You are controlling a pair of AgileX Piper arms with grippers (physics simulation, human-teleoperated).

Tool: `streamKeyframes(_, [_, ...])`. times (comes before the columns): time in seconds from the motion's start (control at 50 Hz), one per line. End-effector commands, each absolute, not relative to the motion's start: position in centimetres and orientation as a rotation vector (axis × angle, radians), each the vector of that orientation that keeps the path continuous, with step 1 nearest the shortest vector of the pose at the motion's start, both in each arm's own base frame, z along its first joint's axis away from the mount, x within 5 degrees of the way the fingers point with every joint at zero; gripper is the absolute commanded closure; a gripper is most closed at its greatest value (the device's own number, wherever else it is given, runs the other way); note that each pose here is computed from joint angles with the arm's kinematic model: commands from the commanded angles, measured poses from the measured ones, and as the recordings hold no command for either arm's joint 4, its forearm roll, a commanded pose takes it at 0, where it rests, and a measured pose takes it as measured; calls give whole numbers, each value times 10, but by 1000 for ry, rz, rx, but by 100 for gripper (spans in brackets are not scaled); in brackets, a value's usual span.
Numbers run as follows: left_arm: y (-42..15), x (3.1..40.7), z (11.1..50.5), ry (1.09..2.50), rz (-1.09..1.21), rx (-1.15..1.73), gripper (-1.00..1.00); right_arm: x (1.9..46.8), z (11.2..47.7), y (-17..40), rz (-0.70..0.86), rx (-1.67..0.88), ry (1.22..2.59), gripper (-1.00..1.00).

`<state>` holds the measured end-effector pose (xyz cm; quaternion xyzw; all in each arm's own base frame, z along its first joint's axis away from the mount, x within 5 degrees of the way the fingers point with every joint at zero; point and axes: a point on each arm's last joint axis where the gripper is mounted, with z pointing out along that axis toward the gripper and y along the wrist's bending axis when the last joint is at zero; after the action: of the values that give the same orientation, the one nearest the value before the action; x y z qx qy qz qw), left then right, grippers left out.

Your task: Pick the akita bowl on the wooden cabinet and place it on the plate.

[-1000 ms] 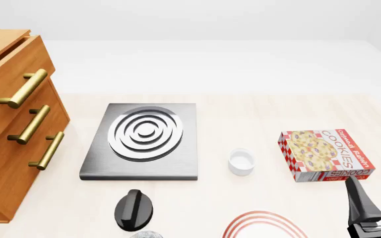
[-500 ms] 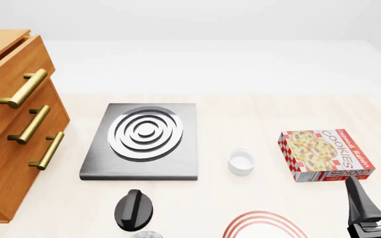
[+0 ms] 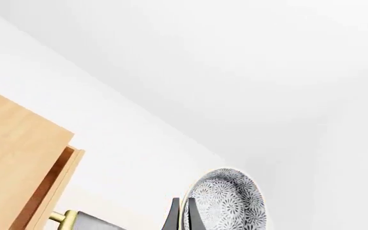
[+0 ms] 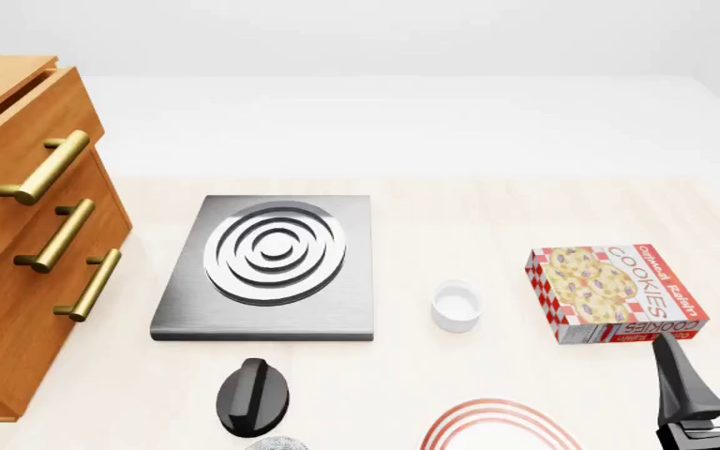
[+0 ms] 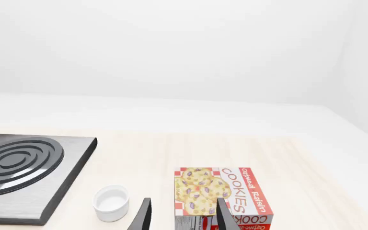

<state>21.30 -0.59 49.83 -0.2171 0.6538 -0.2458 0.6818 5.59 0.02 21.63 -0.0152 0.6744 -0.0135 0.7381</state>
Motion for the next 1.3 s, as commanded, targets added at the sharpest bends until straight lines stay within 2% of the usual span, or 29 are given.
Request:
streamKeyframes(0.02, [-25, 216, 493, 1504, -614, -418, 100, 56, 216, 0, -30, -34, 1480, -100])
streamKeyframes(0.48, [-62, 229, 477, 1597, -682, -283, 100, 56, 216, 0, -30, -33, 1481, -100])
streamKeyframes(1.3, [-116, 217, 439, 1735, -788, -61, 100, 56, 216, 0, -30, -33, 1480, -100])
